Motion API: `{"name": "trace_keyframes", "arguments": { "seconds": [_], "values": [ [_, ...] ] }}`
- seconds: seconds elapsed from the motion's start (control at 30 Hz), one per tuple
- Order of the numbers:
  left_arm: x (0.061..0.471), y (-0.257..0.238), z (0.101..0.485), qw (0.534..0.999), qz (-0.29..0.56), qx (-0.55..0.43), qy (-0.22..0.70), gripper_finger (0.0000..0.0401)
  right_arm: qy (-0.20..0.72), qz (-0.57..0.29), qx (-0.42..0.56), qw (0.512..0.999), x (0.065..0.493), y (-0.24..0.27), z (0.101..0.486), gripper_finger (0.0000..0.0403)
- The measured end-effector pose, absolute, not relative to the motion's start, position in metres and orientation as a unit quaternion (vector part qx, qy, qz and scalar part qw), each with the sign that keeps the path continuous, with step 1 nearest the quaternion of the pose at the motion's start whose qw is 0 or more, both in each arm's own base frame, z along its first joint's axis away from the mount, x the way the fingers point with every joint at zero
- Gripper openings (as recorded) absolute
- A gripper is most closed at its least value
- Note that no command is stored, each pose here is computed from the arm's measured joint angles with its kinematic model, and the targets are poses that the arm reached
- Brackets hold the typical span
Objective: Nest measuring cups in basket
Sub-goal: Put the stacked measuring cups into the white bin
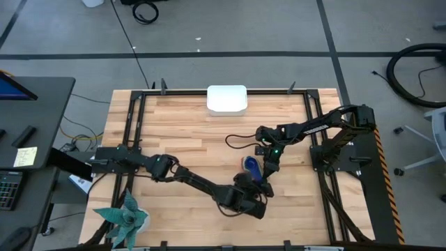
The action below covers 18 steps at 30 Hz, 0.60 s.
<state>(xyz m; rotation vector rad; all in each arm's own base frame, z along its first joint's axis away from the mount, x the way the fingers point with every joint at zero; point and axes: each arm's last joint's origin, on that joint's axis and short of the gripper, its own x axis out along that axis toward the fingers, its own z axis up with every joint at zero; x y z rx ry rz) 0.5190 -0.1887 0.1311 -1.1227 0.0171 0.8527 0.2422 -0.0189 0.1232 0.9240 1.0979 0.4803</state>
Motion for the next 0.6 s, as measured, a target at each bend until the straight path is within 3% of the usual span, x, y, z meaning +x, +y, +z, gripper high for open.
{"name": "trace_keyframes", "arguments": {
  "seconds": [0.6],
  "values": [
    [0.535, -0.168, 0.136, 0.785, 0.341, -0.512, 0.069, 0.0155, 0.493, 0.22, 0.417, 0.731, 0.243, -0.019, 0.124, 0.0195]
  ]
}}
